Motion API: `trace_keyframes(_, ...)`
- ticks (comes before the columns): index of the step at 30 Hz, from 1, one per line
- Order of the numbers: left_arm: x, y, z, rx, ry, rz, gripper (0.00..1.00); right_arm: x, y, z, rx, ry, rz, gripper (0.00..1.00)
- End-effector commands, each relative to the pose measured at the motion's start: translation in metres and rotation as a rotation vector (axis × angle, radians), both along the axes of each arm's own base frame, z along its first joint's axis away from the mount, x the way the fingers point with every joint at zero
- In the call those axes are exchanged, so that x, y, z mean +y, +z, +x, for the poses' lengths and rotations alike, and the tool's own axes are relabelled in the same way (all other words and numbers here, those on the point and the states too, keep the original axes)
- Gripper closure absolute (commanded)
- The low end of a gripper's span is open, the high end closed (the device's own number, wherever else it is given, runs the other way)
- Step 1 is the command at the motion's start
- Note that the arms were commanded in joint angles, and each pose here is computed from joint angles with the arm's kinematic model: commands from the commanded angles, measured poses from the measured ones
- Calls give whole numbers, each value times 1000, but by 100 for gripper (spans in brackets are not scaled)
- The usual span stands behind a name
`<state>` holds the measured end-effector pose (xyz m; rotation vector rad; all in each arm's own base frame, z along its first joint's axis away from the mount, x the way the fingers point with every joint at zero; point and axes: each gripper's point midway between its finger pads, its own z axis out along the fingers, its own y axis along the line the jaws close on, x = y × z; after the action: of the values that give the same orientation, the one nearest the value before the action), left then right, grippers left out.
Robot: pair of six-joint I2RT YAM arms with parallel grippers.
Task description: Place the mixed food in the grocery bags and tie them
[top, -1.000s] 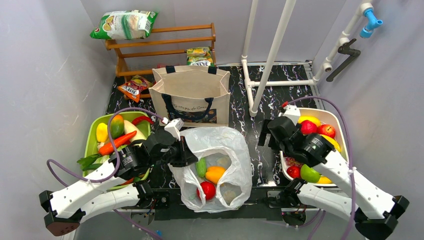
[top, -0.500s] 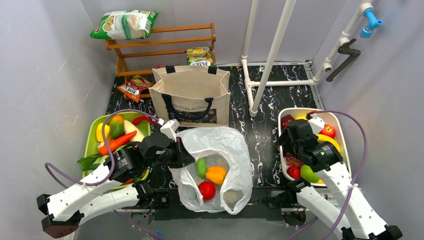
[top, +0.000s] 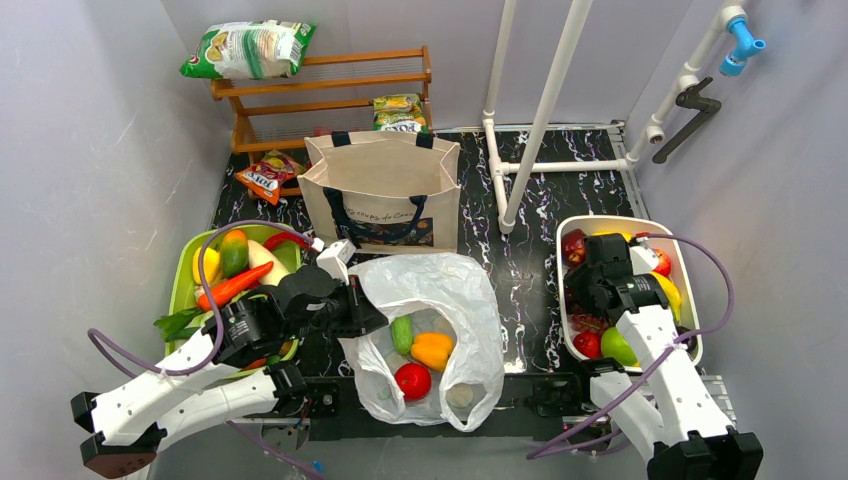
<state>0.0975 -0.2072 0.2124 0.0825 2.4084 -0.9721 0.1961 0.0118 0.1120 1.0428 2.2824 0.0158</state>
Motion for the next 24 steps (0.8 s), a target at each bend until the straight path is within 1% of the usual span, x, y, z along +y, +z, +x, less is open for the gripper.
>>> trace_keyframes(1, 6, -10, -2, 11, 6, 35, 100, 6, -3, 18, -57, -31, 77, 46)
trace_keyframes(6, 2, -10, -1, 17, -1, 40, 100, 9, -21, 22, -28, -49, 101, 49)
trace_keyframes(16, 1, -14, -1, 22, -2, 43, 100, -9, -31, 32, -54, -114, 48, 54)
trace_keyframes(21, 3, -15, -1, 21, 2, 42, 100, -13, -39, 34, -40, -104, 25, 64)
trace_keyframes(24, 4, -15, -2, 20, 5, 43, 100, -15, -40, 32, -32, -87, 5, 75)
